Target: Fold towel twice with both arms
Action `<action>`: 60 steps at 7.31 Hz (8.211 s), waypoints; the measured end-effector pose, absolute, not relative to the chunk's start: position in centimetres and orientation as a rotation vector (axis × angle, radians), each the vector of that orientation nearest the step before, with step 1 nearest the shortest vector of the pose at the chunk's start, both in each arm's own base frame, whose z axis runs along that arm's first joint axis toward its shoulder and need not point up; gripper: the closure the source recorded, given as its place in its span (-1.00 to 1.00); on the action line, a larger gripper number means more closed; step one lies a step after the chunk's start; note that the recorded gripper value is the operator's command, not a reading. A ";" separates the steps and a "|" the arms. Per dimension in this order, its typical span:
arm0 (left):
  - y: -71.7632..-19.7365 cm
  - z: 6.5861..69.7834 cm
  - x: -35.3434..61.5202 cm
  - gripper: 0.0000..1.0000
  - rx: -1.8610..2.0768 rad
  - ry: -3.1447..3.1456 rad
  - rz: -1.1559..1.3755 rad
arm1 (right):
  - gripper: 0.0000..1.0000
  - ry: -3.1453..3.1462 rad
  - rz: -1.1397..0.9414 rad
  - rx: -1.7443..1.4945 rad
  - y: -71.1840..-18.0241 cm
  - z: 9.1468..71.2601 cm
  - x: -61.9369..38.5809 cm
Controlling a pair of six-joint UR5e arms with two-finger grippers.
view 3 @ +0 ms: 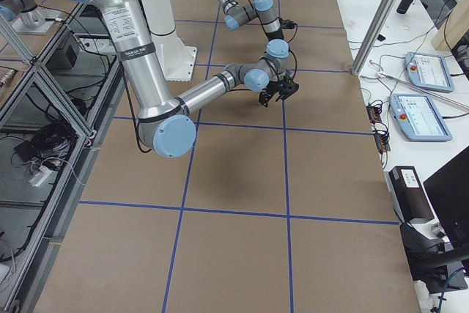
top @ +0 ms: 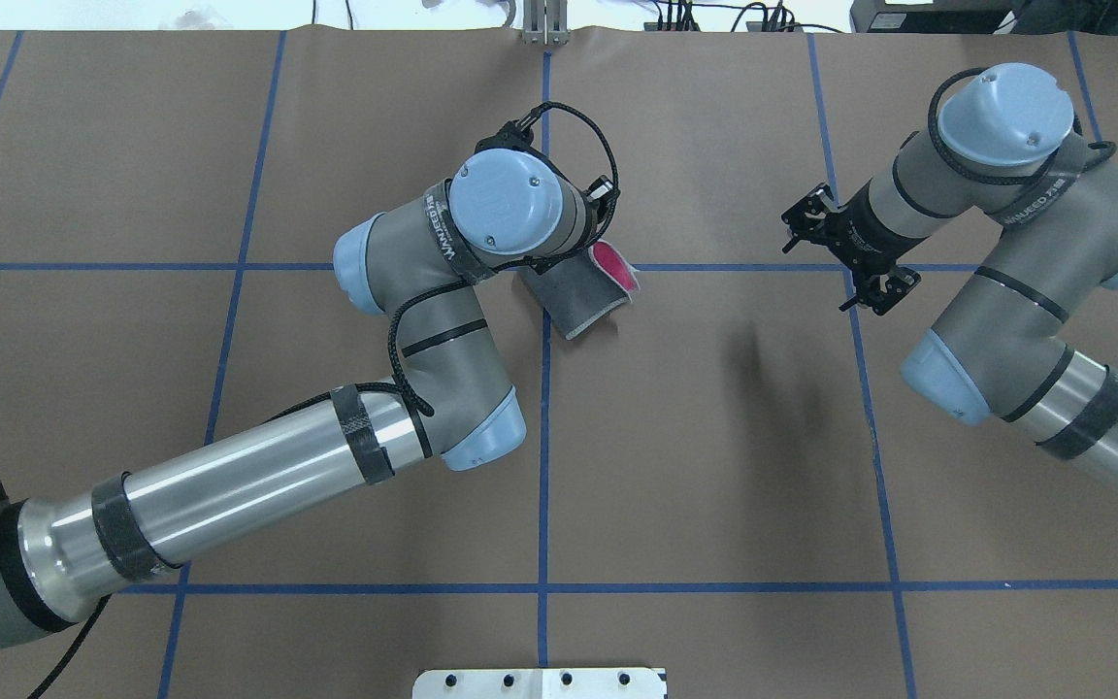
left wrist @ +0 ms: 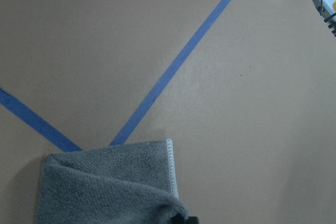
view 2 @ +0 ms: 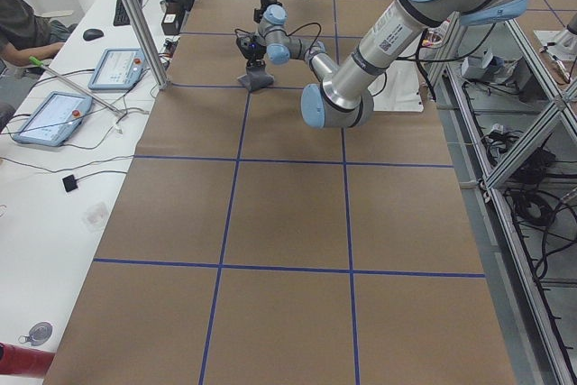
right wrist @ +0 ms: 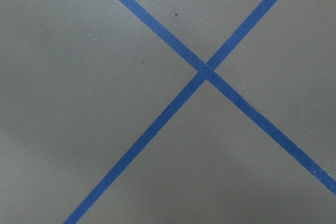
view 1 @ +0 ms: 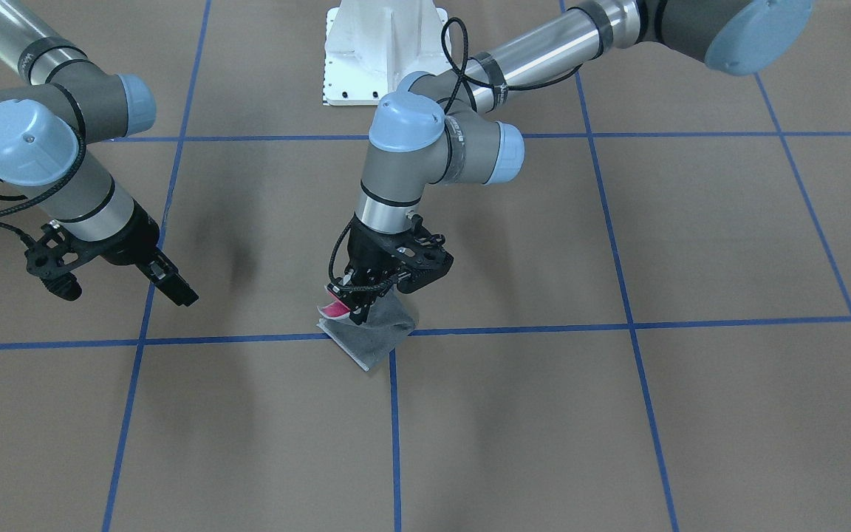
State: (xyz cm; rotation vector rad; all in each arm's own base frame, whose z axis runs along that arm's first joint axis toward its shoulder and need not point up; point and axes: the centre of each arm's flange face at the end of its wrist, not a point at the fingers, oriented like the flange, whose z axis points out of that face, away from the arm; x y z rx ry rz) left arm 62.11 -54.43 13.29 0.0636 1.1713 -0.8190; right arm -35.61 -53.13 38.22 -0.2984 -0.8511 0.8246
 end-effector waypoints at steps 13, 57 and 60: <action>-58.2 16.2 63.5 -1.00 0.112 1.207 -0.830 | -0.99 -0.843 0.825 -0.297 -52.9 38.9 -35.3; -59.7 17.9 59.1 -1.00 -0.019 1.238 -0.763 | -0.99 -0.885 0.835 -0.294 -53.2 36.8 -33.3; -56.5 18.8 47.2 -1.00 -0.056 1.193 -0.663 | -0.99 -0.914 0.845 -0.296 -55.1 36.7 -29.2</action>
